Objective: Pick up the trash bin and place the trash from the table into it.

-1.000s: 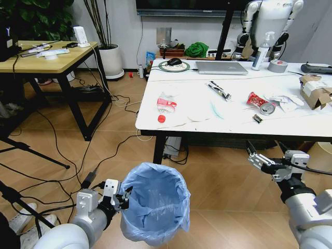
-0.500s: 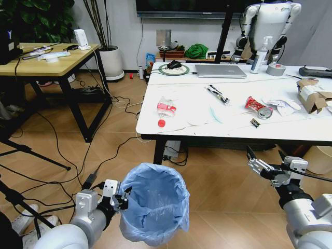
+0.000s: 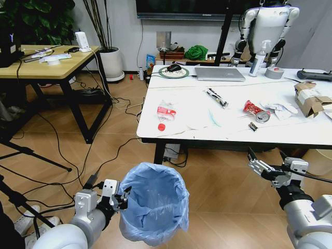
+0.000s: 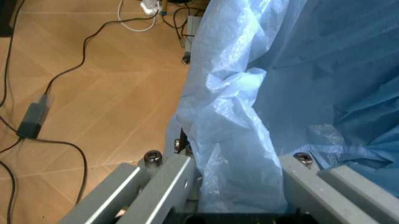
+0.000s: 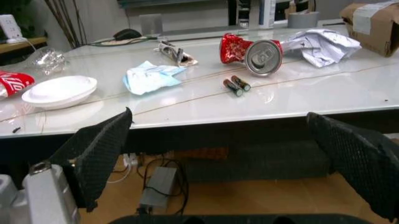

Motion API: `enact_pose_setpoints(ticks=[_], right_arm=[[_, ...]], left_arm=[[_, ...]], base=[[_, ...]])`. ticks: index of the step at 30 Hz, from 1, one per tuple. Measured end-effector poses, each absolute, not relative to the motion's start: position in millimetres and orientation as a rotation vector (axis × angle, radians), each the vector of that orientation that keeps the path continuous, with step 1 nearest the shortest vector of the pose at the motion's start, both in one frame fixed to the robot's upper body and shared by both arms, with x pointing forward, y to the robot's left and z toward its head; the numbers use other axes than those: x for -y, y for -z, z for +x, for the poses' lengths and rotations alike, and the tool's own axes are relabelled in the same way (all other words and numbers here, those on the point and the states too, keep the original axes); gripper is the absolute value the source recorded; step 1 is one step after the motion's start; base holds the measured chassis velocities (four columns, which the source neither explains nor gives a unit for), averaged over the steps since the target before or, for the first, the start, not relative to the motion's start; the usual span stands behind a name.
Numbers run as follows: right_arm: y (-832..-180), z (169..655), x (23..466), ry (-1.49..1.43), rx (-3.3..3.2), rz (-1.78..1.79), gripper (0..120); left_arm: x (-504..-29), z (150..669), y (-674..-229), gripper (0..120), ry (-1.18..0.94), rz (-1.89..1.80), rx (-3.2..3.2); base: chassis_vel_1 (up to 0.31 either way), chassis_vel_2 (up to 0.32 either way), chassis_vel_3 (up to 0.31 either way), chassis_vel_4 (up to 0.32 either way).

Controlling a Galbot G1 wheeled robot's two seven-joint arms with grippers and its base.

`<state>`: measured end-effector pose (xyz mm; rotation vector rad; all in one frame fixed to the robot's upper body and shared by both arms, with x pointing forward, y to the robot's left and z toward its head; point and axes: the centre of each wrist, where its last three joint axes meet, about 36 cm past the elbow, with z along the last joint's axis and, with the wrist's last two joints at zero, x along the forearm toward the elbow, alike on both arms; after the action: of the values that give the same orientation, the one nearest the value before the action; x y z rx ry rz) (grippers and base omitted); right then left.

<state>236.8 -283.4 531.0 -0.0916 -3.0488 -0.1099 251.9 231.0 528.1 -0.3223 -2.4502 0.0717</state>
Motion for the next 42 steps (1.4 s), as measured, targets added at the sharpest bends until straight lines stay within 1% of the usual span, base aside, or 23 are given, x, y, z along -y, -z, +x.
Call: enact_pose_setpoints(ticks=[42], right_arm=[[-529.1, 235.7, 280.9, 0.135, 3.031, -0.090, 100]], left_arm=[[-231.0, 250.8, -527.1, 2, -0.081, -0.322, 2.444]], base=[[0.000, 0.000, 0.000, 0.000]])
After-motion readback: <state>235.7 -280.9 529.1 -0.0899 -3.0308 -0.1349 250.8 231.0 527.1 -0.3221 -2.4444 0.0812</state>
